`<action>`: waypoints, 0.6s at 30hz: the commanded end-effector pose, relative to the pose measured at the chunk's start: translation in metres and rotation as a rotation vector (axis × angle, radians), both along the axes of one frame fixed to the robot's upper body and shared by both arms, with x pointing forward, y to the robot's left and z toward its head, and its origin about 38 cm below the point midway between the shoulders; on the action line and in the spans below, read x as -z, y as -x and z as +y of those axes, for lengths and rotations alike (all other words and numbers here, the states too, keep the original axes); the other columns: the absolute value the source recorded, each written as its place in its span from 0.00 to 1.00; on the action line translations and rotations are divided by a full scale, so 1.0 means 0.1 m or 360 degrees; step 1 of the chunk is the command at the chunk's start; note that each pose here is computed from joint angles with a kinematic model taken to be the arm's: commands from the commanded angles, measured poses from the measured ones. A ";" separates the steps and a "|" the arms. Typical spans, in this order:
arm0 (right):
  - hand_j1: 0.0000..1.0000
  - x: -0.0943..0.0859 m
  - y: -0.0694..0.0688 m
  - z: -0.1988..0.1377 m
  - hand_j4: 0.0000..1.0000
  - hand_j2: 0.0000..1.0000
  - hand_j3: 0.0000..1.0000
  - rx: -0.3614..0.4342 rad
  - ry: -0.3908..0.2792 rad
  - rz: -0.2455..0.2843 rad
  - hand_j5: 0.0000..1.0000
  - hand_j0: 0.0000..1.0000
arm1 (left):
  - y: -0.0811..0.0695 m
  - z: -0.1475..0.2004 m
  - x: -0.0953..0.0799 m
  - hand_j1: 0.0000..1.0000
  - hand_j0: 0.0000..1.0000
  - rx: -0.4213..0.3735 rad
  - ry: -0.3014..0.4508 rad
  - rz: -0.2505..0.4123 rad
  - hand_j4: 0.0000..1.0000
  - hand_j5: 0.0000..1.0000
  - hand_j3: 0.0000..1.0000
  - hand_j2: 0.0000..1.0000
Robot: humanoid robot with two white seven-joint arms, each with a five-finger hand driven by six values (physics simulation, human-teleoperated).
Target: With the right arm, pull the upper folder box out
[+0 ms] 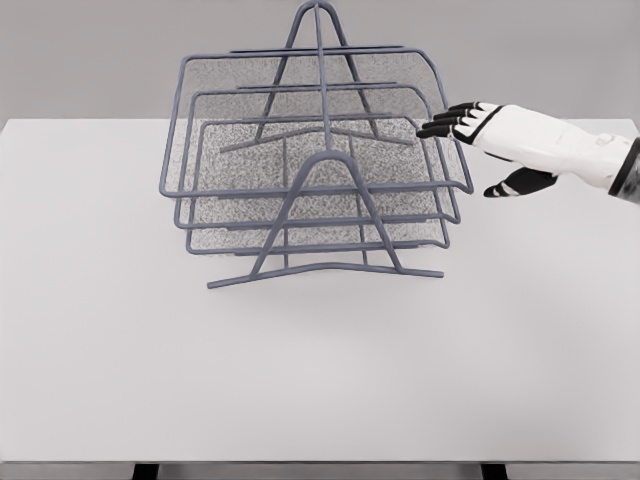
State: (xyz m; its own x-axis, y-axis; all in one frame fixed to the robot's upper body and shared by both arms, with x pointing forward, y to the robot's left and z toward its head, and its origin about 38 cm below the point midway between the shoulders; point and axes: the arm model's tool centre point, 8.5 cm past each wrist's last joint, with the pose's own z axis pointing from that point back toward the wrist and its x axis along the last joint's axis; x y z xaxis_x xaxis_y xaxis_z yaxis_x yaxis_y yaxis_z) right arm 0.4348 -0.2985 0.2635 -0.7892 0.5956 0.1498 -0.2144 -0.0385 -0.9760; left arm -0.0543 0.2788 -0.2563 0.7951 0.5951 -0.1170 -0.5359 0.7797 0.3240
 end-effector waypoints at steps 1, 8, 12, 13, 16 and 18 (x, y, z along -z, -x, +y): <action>1.00 0.13 -0.04 0.09 1.00 1.00 1.00 -0.0002 -0.0001 0.0033 1.00 1.00 | 0.00 0.00 0.00 1.00 1.00 0.0001 0.0000 0.0001 1.00 1.00 1.00 1.00; 1.00 0.18 -0.02 0.04 1.00 1.00 1.00 0.0005 0.0015 0.0049 1.00 1.00 | 0.00 0.00 0.00 1.00 1.00 0.0001 0.0000 0.0001 1.00 1.00 1.00 1.00; 1.00 0.27 0.01 0.05 1.00 1.00 1.00 0.0005 0.0009 0.0082 1.00 1.00 | 0.01 0.00 0.00 1.00 1.00 0.0000 0.0001 0.0005 1.00 1.00 1.00 1.00; 1.00 0.29 0.02 0.05 1.00 1.00 1.00 0.0006 0.0009 0.0089 1.00 1.00 | 0.01 0.00 0.00 1.00 1.00 0.0000 0.0001 0.0005 1.00 1.00 1.00 1.00; 1.00 0.29 0.03 -0.02 1.00 1.00 1.00 0.0025 0.0022 0.0090 1.00 1.00 | 0.01 0.00 0.00 1.00 1.00 0.0000 0.0003 0.0004 1.00 1.00 1.00 1.00; 1.00 0.22 0.04 -0.15 1.00 1.00 1.00 0.0062 0.0053 0.0074 1.00 1.00 | 0.01 0.00 0.00 1.00 1.00 0.0000 0.0001 0.0005 1.00 1.00 1.00 1.00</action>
